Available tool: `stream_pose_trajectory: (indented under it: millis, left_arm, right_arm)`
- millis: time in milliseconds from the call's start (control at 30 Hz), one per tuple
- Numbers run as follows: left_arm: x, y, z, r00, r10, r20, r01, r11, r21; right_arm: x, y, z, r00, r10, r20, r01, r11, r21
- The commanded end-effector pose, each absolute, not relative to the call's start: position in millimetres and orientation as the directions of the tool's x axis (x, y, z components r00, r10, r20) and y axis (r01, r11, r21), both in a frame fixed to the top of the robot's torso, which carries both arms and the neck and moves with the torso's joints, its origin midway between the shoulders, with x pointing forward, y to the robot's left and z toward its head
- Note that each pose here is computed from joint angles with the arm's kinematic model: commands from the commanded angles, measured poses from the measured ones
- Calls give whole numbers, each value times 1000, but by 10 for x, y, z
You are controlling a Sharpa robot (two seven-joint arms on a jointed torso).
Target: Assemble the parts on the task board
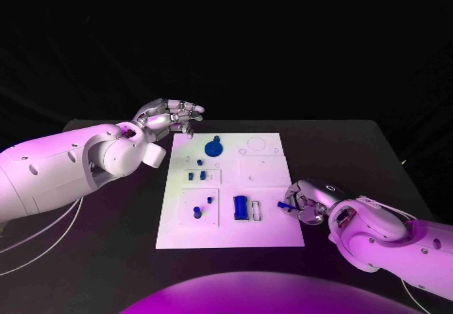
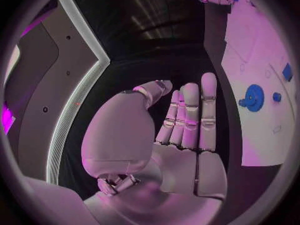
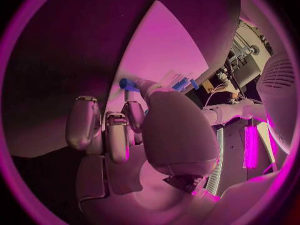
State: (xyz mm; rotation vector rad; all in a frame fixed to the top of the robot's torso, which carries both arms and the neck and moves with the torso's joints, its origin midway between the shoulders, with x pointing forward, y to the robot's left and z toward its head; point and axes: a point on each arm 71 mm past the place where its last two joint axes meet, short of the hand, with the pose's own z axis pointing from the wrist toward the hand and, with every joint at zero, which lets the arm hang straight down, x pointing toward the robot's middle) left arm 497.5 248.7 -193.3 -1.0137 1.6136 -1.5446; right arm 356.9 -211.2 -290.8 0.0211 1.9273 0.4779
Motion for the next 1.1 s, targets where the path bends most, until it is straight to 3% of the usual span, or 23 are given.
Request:
stream_pose_trajectory:
  millis: [33,433,1100]
  left_arm:
    - [4968,2463,-1923,-485,-873,48,-77,-12,-997]
    - [4970,2439,-1924,-490,-870,50,-78,-13,-997]
    - [4967,2434,-1923,-492,-869,51,-79,-14,-997]
  right_arm:
    - [3529,-2074,-2894,-414,267,-870,-177,914,365]
    - [3502,-1753,-2705,-417,368,-831,-210,851,482]
    - [3550,-1591,-2886,-533,350,-771,-160,853,497]
